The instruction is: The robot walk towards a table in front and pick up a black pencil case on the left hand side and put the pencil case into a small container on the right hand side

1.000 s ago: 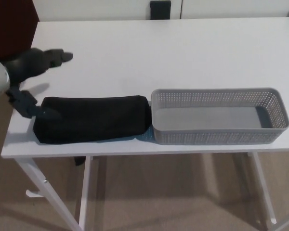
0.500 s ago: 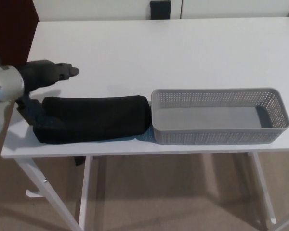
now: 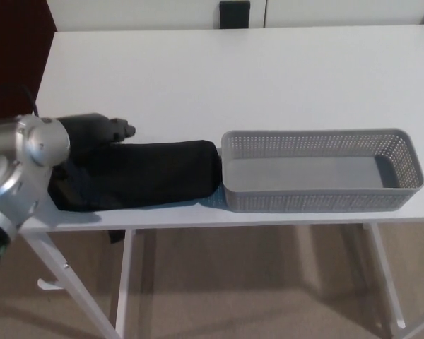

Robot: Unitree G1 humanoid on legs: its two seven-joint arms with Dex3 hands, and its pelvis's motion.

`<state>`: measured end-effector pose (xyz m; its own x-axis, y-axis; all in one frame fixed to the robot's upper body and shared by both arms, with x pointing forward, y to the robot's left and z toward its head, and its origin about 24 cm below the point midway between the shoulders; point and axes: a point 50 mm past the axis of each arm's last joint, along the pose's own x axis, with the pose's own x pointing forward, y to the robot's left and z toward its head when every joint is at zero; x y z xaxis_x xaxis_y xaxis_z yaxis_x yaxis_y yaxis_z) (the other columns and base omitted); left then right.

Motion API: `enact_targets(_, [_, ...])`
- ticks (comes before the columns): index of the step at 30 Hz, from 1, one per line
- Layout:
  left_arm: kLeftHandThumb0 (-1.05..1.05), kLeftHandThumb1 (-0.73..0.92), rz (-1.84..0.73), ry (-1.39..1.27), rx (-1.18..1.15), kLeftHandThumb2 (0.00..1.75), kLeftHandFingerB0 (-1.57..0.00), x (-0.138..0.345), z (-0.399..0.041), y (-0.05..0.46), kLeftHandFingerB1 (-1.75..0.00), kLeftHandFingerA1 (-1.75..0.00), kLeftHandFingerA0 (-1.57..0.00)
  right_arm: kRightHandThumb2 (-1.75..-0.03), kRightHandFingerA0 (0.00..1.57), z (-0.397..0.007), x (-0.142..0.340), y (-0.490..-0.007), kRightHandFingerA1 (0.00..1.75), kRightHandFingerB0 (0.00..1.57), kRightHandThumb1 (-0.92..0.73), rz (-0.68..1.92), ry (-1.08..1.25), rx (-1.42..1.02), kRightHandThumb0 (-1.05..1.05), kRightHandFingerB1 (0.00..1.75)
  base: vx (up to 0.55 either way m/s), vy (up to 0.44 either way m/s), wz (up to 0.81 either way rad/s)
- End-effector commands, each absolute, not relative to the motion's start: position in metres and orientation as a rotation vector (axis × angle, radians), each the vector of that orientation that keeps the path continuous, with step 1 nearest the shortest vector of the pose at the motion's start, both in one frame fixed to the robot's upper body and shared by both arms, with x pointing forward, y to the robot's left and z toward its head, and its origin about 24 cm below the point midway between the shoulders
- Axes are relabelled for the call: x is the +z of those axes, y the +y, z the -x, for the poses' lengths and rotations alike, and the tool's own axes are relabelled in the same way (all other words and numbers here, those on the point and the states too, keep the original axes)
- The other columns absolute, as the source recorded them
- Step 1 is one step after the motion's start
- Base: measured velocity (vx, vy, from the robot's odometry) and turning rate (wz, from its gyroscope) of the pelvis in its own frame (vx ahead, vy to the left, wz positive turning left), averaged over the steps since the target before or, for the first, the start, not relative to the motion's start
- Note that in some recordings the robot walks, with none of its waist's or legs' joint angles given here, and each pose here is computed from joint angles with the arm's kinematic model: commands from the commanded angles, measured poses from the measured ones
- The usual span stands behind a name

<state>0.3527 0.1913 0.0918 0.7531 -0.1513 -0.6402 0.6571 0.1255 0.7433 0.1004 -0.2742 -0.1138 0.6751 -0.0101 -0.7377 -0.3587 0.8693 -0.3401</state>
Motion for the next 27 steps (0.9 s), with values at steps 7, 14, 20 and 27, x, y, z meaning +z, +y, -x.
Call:
enact_targets(7, [-0.55, 0.35, -1.394, 0.559, -0.565, 0.55, 0.0, 0.077, -0.356, 0.202, 0.0, 0.0, 0.0, -0.56, 0.79, -0.104, -0.11, -0.282, 0.47, 0.67, -0.51, 0.521, 0.804, 0.195, -0.51, 0.44, 0.0, 0.0, 0.0])
enact_targets(14, [-0.55, 0.38, -1.39, 0.537, -0.559, 0.72, 0.0, 0.07, -0.353, 0.198, 0.0, 0.0, 0.0, -0.56, 0.8, -0.107, -0.109, -0.28, 0.47, 0.67, -0.5, 0.525, 0.802, 0.189, -0.5, 0.44, 0.0, 0.0, 0.0])
enact_targets(20, [-0.57, 0.38, -1.391, 0.496, -0.56, 0.72, 0.0, 0.054, -0.348, 0.192, -0.01, 0.0, 0.0, -0.56, 0.8, -0.109, -0.108, -0.279, 0.47, 0.67, -0.5, 0.524, 0.791, 0.193, -0.49, 0.44, 0.0, 0.0, 0.0])
enact_targets(27, [-0.19, 0.79, -1.225, 0.399, -0.552, 0.65, -0.45, 0.036, -0.341, 0.187, -0.36, -0.65, -1.01, -0.59, 0.79, -0.113, -0.105, -0.28, 0.47, 0.67, -0.48, 0.542, 0.781, 0.199, -0.56, 0.44, 0.0, 0.0, 0.0])
